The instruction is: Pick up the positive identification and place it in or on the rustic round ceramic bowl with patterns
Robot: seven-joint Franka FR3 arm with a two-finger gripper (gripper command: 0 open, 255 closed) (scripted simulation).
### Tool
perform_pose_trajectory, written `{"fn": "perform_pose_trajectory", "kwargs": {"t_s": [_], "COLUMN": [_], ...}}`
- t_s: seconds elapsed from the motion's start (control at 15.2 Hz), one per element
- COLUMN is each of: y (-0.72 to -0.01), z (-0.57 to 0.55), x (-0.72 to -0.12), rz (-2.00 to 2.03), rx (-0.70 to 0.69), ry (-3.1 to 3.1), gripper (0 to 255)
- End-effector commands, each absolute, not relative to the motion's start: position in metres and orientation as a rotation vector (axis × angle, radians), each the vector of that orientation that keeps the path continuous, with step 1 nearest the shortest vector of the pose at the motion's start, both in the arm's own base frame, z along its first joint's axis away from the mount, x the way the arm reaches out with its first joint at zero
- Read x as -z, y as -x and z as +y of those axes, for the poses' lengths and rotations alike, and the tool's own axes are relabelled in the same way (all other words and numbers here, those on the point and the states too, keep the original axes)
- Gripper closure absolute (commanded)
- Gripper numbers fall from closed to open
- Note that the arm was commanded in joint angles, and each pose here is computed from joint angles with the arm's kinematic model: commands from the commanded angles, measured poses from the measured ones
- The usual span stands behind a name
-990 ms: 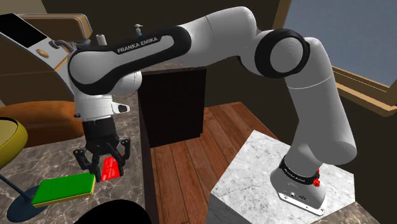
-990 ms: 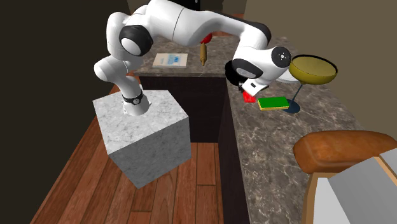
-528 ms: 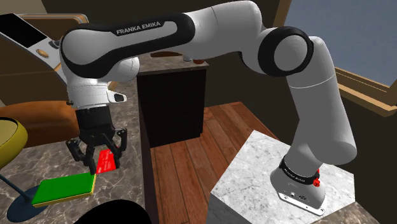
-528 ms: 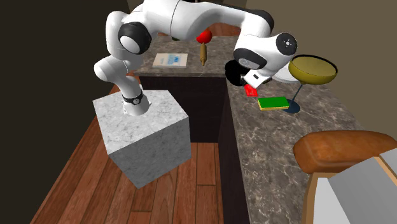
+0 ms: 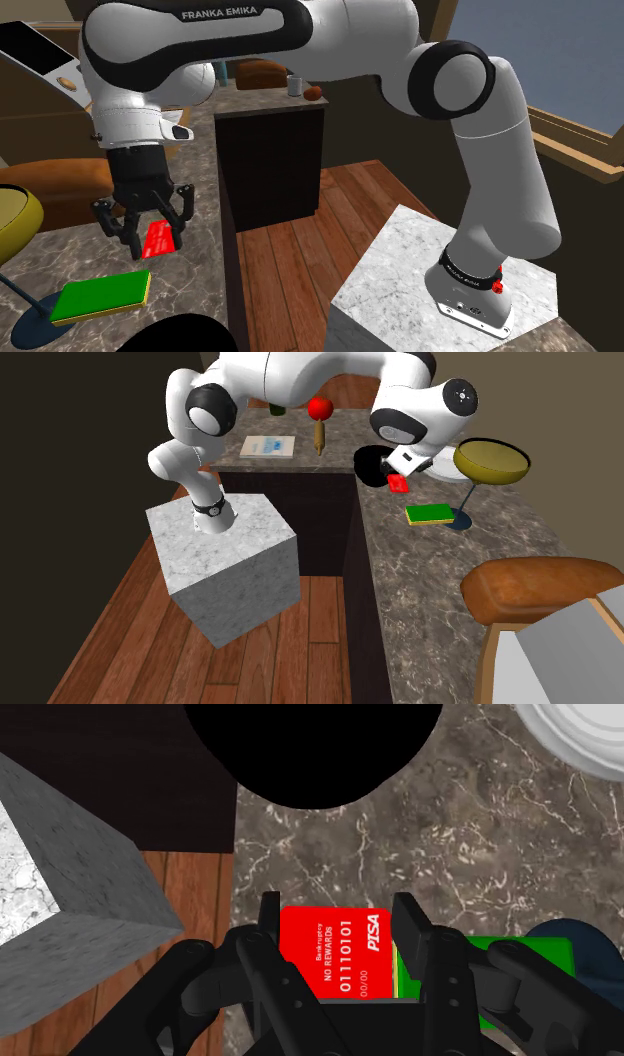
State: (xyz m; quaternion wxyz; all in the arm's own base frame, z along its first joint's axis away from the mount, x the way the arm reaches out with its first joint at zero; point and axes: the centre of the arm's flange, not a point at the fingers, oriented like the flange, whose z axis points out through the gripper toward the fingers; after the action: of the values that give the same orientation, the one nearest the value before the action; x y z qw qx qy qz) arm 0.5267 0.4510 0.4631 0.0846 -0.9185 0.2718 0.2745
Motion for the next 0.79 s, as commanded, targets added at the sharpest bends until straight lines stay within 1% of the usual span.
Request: {"fn": "perform_pose_trajectory", "kwargs": {"t_s": [0.0,0.13,0.73], "y": [-0.526,-0.526,-0.425], "z": [0.451,0.451,0.513], "x": [-0.474,-0.481,-0.487], "rz": [0.811,0.811,0.811], "rx": [-0.819,-0.819,-0.819], "ry": [2.740,2.740,2.740], "gripper": [255,255,255]}}
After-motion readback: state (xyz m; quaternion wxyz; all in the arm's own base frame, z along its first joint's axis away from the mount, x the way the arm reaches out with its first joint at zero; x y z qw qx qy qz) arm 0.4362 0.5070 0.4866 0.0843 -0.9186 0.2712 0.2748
